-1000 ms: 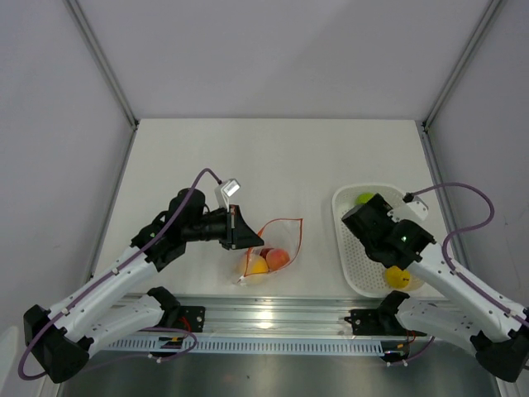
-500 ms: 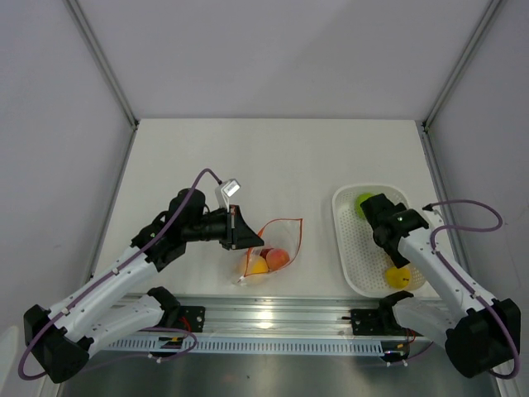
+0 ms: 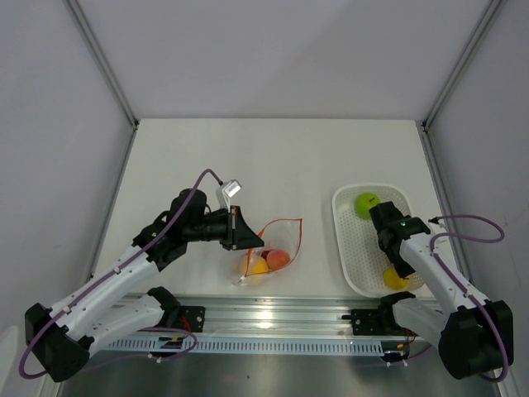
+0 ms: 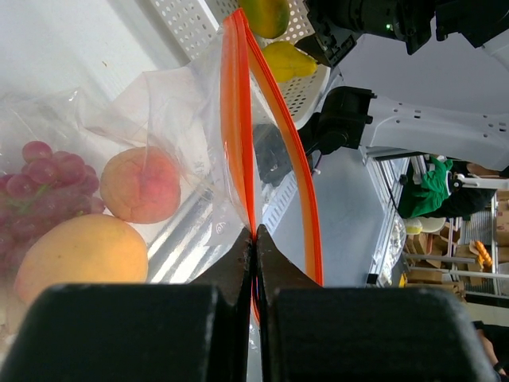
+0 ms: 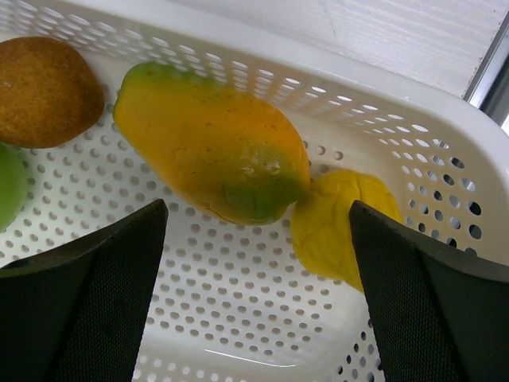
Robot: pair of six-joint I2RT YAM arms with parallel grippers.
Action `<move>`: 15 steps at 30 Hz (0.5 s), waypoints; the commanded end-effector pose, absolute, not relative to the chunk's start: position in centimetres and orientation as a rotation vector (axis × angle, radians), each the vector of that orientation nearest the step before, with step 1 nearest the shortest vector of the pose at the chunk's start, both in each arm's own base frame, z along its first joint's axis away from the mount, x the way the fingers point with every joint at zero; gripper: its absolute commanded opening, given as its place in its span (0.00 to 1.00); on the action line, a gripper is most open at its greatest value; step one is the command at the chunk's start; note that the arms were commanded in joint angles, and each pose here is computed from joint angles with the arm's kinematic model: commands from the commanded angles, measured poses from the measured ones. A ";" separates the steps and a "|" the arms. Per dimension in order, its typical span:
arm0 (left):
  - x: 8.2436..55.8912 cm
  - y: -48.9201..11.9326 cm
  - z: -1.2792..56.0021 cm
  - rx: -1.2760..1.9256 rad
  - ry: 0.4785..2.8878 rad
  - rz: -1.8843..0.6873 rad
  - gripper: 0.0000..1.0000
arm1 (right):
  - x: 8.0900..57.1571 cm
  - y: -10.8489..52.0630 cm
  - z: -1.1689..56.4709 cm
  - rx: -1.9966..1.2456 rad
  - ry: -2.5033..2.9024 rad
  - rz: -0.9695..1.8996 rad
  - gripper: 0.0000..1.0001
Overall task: Place the food in the zip-top bag and seal the zipper
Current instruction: Pick up the fake fruit from the bin.
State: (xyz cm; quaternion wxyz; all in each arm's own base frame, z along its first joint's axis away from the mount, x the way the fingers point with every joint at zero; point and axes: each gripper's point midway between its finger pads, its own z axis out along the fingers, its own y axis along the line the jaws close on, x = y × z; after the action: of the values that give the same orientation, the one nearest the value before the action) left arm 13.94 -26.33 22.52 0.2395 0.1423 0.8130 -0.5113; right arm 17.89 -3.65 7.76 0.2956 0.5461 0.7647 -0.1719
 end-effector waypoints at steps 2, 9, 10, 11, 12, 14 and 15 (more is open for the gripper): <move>14.1 -26.4 23.4 0.397 2.190 -1.401 0.01 | 18.6 -3.3 7.2 1.470 2.029 -0.412 0.95; 15.0 -25.5 23.4 0.382 2.113 -1.320 0.01 | 18.4 -2.0 6.5 1.467 2.114 -0.345 0.94; 15.0 -25.5 23.4 0.386 2.107 -1.324 0.01 | 18.3 -1.9 6.5 1.465 2.119 -0.342 0.94; 15.0 -25.7 23.3 0.393 2.103 -1.330 0.01 | 18.3 -1.9 6.5 1.466 2.119 -0.337 0.94; 14.8 -25.9 23.4 0.413 2.092 -1.351 0.01 | 18.4 -1.8 6.4 1.457 2.126 -0.333 0.95; 14.6 -26.1 23.2 0.433 2.089 -1.374 0.01 | 19.1 -1.4 6.5 1.405 2.154 -0.298 0.96; 14.3 -26.3 22.9 0.453 2.085 -1.395 0.01 | 19.3 -1.3 6.4 1.387 2.166 -0.285 0.96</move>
State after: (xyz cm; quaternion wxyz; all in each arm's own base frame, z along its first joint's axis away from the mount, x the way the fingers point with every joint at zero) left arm 14.41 -25.75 22.54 0.2798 0.1424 0.8035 -0.5058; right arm 18.52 -1.61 6.35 0.2658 0.5311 0.7952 -0.1223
